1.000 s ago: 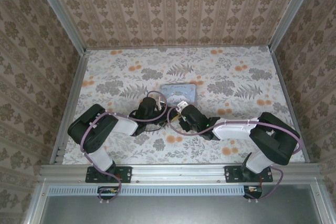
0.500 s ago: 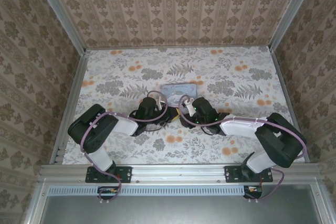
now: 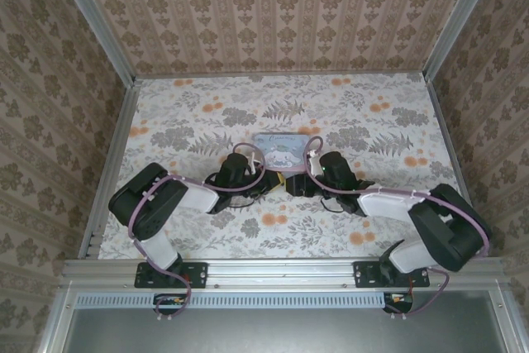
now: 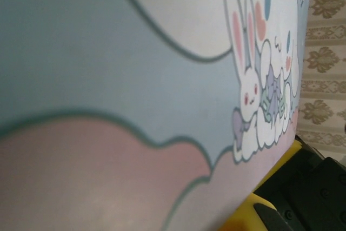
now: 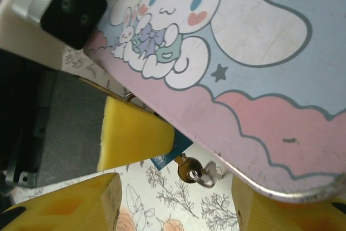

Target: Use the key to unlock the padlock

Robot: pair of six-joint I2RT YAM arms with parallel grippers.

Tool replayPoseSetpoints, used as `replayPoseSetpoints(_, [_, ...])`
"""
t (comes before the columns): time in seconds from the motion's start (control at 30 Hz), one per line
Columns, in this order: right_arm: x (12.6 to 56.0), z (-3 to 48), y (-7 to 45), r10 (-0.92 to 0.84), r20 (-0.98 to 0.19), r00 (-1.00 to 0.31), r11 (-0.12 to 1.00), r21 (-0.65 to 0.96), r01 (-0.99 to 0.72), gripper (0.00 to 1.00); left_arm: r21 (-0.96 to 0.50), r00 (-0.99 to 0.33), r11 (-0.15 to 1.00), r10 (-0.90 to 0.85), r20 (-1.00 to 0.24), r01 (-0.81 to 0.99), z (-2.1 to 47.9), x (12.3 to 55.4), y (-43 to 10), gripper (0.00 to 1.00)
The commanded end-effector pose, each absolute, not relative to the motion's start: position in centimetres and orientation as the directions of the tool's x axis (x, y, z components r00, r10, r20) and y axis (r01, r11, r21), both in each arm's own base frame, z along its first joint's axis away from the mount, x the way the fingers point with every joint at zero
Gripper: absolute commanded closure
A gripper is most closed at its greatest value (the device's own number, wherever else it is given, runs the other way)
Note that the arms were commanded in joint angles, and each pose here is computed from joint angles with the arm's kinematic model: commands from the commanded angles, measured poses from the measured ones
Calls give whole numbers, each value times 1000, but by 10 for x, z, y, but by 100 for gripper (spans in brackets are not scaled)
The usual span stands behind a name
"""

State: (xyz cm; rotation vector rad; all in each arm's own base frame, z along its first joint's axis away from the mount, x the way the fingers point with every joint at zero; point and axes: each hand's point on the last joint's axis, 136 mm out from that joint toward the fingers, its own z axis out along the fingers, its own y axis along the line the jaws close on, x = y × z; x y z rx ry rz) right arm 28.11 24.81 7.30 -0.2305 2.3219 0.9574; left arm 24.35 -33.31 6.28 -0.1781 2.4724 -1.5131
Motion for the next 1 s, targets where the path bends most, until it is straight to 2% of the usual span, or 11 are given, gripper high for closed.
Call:
replayPoseSetpoints(0.0, [295,73,254,161,-564,-810,679,659,-324,42,-845,-988,533,-144,-48,-36,36,218,-330,91])
replayPoseSetpoints(0.4, [349,85,243,342,-509,-790,598,766,-235,42,-836,-984,548,-146,-107,10,56,215,-317,40])
replayPoseSetpoints(0.53, [346,84,242,336,-499,-799,582,777,-241,42,-821,-976,570,-159,-151,35,72,222,-304,30])
replayPoseSetpoints(0.8, [321,55,233,261,-500,-826,626,739,-250,45,-747,-944,660,-192,-269,78,108,257,-262,14])
replayPoseSetpoints(0.97, [320,42,233,238,-496,-835,636,730,-252,50,-716,-931,691,-191,-310,96,123,281,-251,11])
